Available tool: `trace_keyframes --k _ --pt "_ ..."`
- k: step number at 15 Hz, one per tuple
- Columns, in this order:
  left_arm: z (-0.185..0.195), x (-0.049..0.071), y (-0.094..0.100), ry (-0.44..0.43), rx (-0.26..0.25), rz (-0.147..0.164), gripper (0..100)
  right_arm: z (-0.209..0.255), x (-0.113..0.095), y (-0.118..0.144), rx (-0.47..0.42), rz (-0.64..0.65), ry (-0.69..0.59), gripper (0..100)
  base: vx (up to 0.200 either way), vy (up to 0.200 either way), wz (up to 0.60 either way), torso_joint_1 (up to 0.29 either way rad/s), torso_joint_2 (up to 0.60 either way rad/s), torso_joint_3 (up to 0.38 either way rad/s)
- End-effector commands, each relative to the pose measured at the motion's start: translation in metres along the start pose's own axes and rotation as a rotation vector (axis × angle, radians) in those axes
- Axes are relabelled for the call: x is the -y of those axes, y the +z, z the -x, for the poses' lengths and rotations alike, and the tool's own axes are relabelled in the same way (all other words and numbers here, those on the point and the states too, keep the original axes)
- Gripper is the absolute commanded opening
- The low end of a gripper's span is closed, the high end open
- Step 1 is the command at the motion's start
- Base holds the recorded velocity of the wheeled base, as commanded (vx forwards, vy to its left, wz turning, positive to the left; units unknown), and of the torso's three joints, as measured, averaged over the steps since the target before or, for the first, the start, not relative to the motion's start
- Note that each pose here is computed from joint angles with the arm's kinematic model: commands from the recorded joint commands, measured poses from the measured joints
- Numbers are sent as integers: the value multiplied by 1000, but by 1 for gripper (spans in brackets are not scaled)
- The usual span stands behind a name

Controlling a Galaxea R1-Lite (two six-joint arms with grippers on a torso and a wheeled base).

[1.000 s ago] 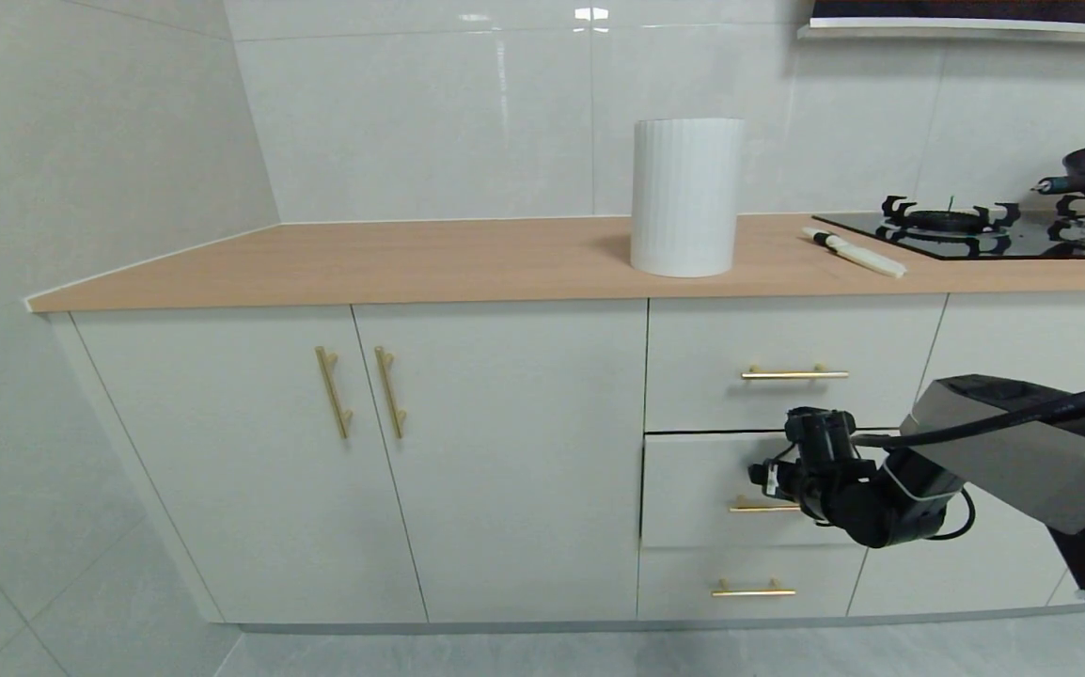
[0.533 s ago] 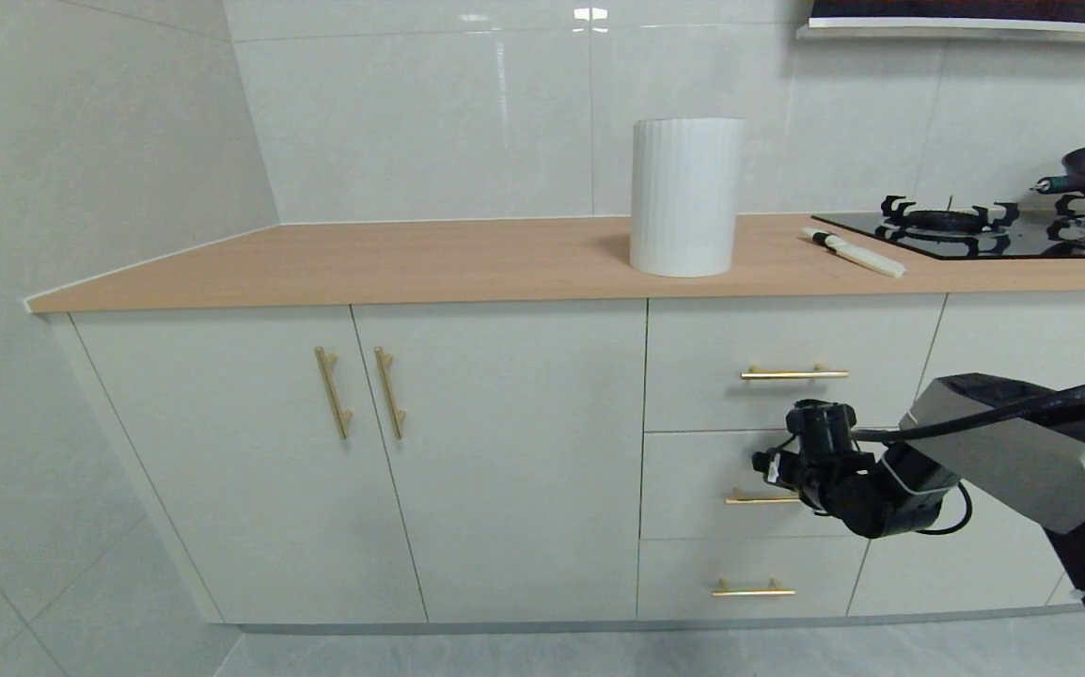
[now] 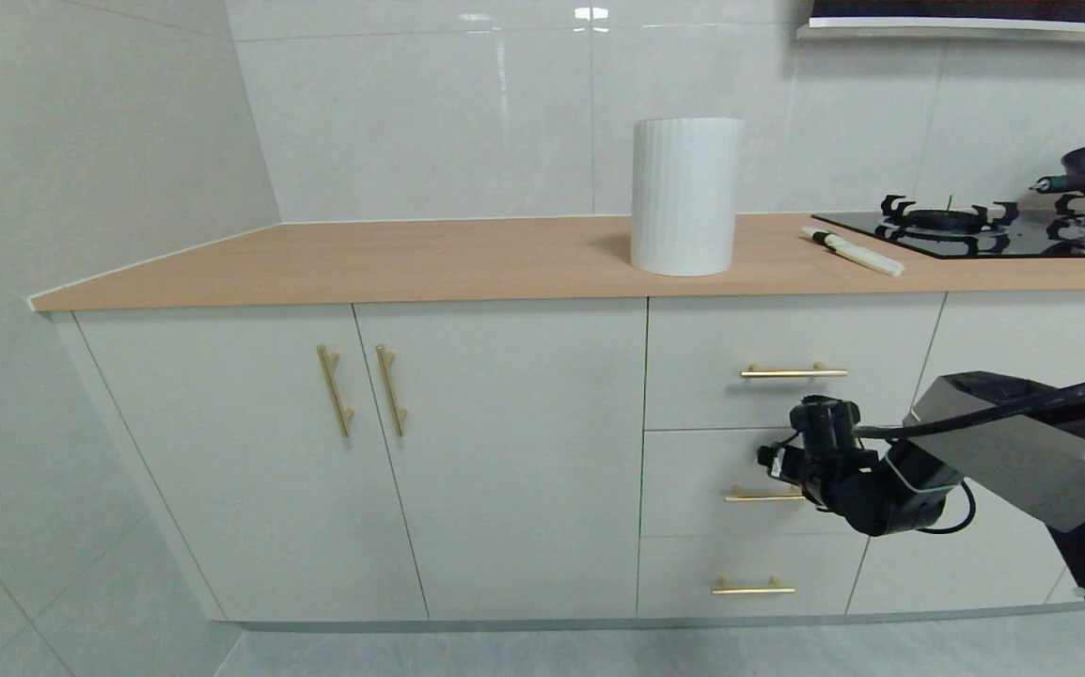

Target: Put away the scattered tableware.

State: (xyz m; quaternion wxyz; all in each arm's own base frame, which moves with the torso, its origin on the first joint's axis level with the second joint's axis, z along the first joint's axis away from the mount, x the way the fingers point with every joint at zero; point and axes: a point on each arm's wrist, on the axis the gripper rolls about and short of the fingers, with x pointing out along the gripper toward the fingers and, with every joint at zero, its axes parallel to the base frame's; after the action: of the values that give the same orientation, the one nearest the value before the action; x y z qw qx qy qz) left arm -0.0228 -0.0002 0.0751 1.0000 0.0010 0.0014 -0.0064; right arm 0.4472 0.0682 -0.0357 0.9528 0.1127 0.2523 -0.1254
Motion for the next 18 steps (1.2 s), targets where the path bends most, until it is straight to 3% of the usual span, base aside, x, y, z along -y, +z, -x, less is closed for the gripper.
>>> trace_keyframes --k 1,3,5,7,9,10,11,12,15,18 --pt "0 0 0 0 0 -1 100 53 6 18 -37 20 41 100 0 0 0 0 0 0" --pt "0 0 0 0 0 -1 100 110 17 30 -57 28 106 100 0 0 0 0 0 0" --pt "0 0 0 -1 0 -1 100 163 31 45 -14 31 118 100 0 0 0 0 0 0" --pt "0 0 0 0 0 0 100 220 48 58 69 37 138 100 0 0 0 0 0 0" --pt "0 0 0 0 0 0 100 292 74 65 227 25 130 100 0 0 0 0 0 0" --pt "0 0 0 -1 0 0 100 305 80 64 260 32 126 100 0 0 0 0 0 0" --pt "0 0 0 0 0 0 100 351 102 58 390 36 121 100 0 0 0 0 0 0" --pt "0 0 0 0 0 0 100 374 114 52 462 42 127 100 0 0 0 0 0 0" --pt "0 0 0 -1 0 0 100 421 146 21 542 144 80 100 0 0 0 0 0 0" --pt "0 0 0 -1 0 0 100 458 167 0 588 168 38 100 0 0 0 0 0 0"
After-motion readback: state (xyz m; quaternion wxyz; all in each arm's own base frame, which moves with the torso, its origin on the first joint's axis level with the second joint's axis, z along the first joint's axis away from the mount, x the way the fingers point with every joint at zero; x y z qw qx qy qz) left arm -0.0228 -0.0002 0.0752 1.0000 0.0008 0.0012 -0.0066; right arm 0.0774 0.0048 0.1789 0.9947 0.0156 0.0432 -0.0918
